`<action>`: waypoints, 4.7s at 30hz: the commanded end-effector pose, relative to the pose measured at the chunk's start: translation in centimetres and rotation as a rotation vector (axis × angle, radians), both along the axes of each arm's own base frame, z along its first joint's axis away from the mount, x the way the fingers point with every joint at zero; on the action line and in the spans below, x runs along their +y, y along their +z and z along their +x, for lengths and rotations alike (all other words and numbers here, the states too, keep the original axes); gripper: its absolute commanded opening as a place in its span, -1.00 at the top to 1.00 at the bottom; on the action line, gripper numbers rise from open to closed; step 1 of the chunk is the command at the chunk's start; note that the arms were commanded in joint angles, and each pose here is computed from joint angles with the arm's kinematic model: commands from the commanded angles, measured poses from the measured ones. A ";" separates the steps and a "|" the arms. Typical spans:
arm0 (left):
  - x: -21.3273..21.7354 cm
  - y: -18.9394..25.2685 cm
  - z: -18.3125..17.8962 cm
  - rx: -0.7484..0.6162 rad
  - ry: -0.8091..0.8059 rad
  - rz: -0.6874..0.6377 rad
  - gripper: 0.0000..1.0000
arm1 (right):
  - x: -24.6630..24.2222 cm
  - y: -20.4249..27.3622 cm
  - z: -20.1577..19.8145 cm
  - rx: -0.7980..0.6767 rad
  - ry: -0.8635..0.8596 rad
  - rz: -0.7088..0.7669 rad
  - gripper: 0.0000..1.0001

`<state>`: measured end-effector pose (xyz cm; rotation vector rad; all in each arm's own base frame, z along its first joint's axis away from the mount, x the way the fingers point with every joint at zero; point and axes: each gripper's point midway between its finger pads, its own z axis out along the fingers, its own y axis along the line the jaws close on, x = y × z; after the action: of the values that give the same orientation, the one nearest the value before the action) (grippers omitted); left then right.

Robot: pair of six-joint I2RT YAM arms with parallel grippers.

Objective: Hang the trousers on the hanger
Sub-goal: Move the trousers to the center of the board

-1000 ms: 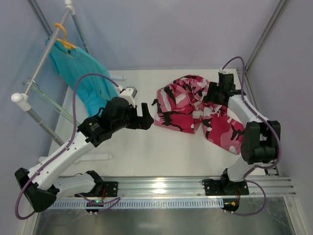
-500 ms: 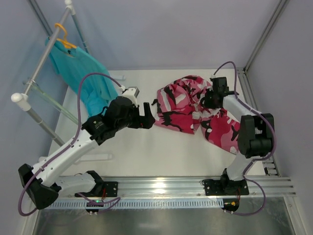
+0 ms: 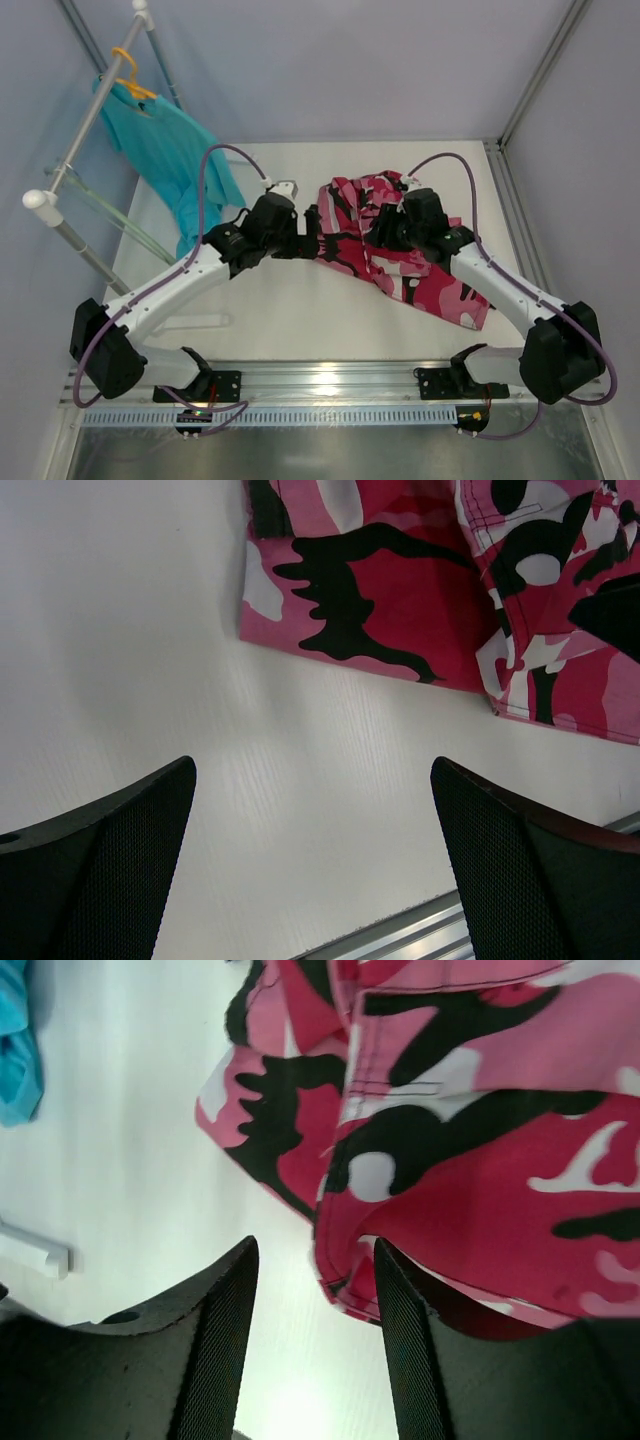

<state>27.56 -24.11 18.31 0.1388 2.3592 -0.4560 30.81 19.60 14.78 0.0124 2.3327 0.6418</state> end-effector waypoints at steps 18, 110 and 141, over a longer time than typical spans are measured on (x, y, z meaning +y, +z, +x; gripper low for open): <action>-12.1 0.5 7.2 0.044 -0.215 -0.229 -0.93 | -21.2 0.7 13.0 0.041 -0.553 -0.051 -0.41; -15.0 -16.7 -3.8 0.299 -0.300 0.146 -0.60 | -18.8 0.6 0.7 0.125 -0.700 0.114 -0.29; -8.5 -3.6 3.3 0.072 -0.177 0.104 0.09 | -28.4 1.4 1.5 0.082 -0.964 -0.341 0.93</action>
<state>31.95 -27.44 13.46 0.2674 2.4943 -0.2896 32.29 -6.22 12.16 0.9341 2.2606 -0.1354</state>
